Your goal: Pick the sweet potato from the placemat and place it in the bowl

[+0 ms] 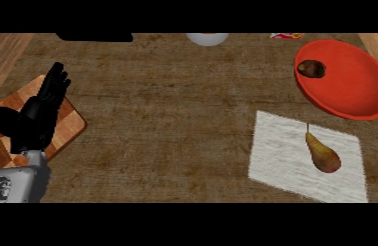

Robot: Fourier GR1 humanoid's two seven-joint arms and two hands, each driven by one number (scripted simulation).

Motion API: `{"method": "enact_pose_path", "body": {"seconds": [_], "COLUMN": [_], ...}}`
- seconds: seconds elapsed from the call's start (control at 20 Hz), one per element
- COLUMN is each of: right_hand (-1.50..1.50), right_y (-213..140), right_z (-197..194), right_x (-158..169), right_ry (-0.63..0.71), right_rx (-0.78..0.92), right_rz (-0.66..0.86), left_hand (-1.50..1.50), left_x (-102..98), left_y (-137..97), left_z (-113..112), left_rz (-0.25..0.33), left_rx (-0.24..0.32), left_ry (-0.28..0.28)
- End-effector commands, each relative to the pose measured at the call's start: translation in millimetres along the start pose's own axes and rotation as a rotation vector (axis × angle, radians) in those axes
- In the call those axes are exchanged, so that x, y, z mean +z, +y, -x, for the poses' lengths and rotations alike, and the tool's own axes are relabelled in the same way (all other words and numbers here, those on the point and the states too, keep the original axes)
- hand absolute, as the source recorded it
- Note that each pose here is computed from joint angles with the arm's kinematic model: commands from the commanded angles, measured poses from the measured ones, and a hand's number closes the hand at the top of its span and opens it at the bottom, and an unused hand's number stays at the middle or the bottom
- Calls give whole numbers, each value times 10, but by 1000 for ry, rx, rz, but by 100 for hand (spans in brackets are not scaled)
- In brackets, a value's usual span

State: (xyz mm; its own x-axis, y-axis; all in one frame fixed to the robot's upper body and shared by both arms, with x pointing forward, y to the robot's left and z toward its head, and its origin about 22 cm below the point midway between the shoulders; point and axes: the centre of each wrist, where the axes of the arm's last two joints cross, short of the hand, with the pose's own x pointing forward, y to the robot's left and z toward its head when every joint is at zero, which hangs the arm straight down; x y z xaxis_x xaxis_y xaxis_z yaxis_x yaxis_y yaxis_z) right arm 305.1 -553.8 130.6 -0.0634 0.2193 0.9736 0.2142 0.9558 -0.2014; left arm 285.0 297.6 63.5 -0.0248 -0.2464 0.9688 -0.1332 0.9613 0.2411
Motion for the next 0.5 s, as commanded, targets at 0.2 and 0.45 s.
{"method": "enact_pose_path", "body": {"seconds": [0.2, 0.45], "right_hand": [-150, -150], "right_y": [-536, -557], "right_z": [-64, -23], "right_x": [419, 468], "right_ry": [-17, -73], "right_rx": [-97, -148], "right_rz": [-62, -67], "left_hand": [0, 0], "left_x": [54, -35], "left_y": [-20, 46], "left_z": [-7, -53], "left_rz": [11, -5], "left_rx": [0, -1], "left_ry": [-10, -3]}}
